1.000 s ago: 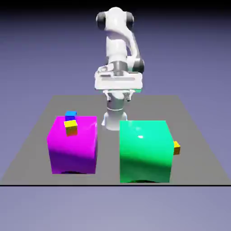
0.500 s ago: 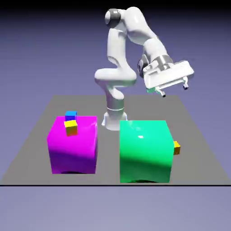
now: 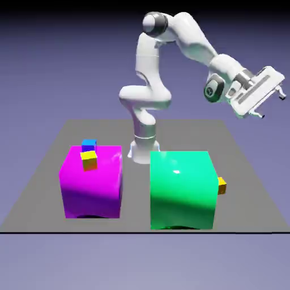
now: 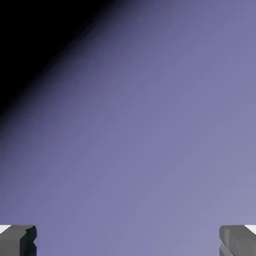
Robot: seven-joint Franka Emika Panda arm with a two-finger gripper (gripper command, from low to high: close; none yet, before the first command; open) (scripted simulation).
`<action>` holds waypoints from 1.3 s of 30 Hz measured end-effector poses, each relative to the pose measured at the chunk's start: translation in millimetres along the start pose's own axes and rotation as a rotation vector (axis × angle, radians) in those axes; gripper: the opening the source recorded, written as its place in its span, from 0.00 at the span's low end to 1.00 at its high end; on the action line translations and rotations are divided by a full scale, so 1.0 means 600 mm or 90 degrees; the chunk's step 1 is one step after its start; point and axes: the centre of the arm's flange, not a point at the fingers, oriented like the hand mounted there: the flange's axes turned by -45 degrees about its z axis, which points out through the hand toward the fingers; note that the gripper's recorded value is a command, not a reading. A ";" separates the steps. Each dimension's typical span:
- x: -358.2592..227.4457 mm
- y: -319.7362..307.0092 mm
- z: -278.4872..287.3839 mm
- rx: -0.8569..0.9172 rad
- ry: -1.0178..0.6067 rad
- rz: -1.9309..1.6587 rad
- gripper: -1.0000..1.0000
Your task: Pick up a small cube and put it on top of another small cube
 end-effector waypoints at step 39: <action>-0.363 0.343 0.047 -0.320 -0.265 -0.255 0.00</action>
